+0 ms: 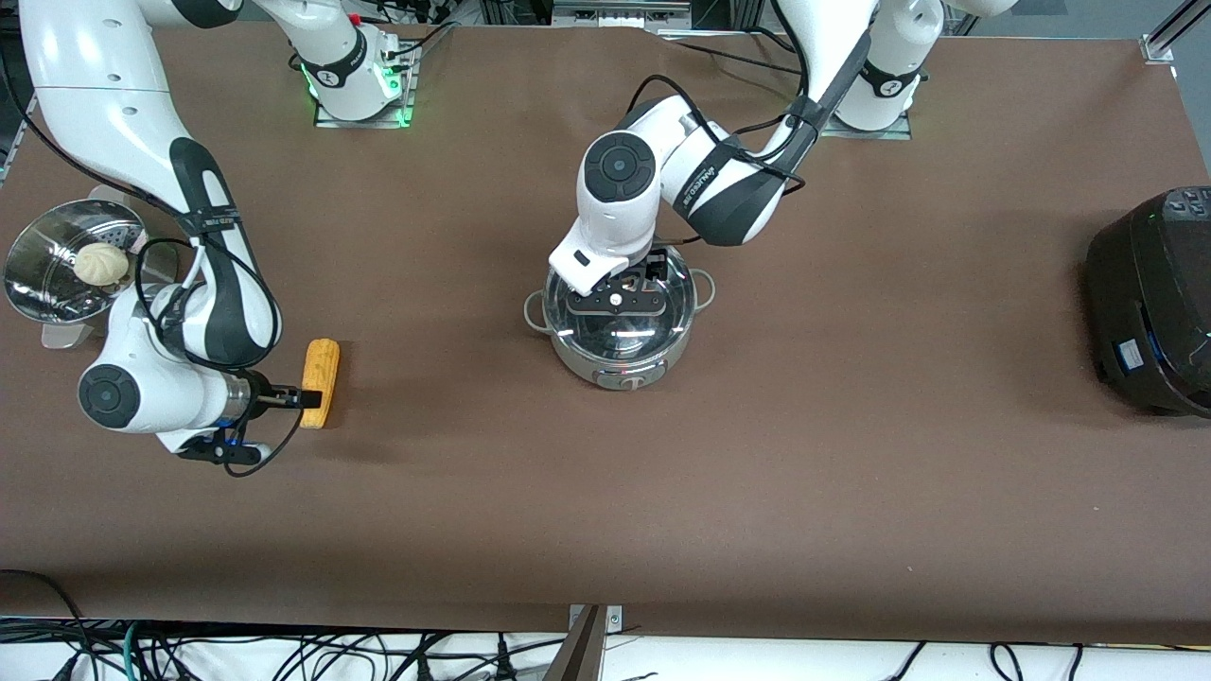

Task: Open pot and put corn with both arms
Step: 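Reach the left gripper to the lid knob while the right gripper reaches the corn, then grasp the lid knob with the left gripper while the right gripper grasps the corn, then lift the lid aside with the left gripper while the right gripper carries corn over pot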

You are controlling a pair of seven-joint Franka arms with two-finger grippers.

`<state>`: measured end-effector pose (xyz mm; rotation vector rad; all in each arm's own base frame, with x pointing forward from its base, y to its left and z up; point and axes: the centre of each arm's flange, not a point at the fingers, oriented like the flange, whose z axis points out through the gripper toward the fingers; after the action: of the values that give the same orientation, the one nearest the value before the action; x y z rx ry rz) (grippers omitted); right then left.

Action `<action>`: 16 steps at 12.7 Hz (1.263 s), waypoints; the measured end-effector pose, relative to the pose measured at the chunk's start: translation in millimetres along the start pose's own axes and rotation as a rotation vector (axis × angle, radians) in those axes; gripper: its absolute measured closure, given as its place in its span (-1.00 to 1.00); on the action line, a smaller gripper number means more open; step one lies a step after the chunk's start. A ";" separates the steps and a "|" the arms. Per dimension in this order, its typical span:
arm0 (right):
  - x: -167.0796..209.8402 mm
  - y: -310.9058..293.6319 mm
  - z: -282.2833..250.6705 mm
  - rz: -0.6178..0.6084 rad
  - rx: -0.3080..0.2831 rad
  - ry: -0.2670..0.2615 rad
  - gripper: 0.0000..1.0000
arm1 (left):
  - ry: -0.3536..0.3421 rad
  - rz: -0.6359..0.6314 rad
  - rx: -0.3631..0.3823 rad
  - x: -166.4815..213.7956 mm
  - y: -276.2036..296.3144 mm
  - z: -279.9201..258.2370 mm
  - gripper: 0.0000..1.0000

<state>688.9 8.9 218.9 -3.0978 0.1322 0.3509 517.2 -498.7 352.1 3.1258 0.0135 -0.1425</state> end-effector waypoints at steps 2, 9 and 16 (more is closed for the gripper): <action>-2.0 -8.8 5.3 -0.011 0.007 -0.007 -1.00 | 0.020 0.019 0.029 -0.7 0.5 2.6 -0.73; -6.6 -13.3 40.3 -0.017 0.006 -0.056 -1.00 | -0.010 0.014 0.030 -6.1 3.1 4.0 0.00; -9.9 -15.9 45.4 -0.022 0.007 -0.068 0.11 | -0.110 -0.127 0.047 29.3 -89.0 -113.8 0.00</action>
<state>670.6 27.0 177.1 -3.0733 0.0981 0.4532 556.0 -408.0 461.7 3.1578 0.2115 -0.3202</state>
